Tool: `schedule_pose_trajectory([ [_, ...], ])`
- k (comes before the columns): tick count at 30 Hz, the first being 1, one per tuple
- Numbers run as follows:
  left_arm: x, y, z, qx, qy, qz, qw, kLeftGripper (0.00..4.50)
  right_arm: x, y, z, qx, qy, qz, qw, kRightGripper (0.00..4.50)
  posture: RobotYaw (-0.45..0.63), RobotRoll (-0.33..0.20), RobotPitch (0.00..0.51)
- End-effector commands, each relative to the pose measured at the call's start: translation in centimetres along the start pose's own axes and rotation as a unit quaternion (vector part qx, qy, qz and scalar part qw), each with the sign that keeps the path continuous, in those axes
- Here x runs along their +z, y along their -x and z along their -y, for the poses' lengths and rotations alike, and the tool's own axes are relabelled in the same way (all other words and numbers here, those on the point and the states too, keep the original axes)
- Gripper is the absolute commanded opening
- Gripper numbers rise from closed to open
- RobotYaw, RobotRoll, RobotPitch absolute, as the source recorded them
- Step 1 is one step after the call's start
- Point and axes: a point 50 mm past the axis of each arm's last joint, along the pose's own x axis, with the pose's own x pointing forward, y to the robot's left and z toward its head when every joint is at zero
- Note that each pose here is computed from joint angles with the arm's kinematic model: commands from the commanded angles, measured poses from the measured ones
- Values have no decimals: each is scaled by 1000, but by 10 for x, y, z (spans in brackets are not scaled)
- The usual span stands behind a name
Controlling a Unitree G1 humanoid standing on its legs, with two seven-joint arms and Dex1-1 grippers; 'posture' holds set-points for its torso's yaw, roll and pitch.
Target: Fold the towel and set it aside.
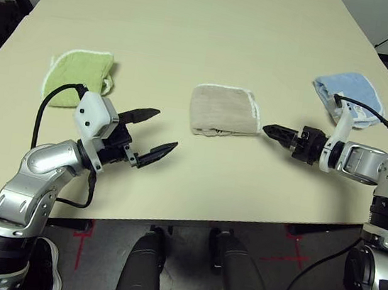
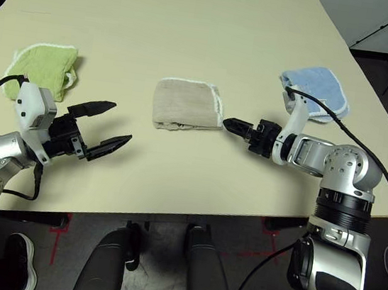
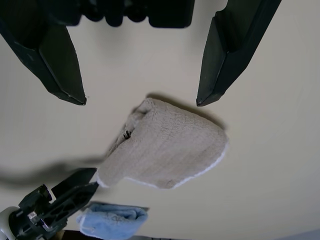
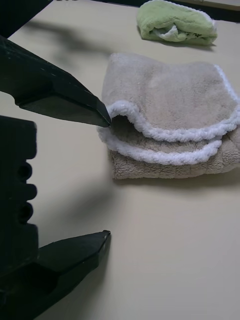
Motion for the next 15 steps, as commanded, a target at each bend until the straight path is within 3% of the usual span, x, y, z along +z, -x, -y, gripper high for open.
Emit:
schedule_pose_trajectory([
  [1, 0, -1, 4, -6, -5, -2, 1000, 4459, -9, -3, 8, -29, -31, -24, 999, 4495, -68, 0, 221],
  [8, 1, -1, 5, -7, -6, -2, 1000, 4459, -11, -8, 10, -48, -62, -36, 996, 4495, -66, 0, 219],
  [15, 3, -2, 5, -6, -8, -2, 1000, 4459, -7, -12, 2, -35, -36, -38, 998, 4495, -63, 0, 217],
])
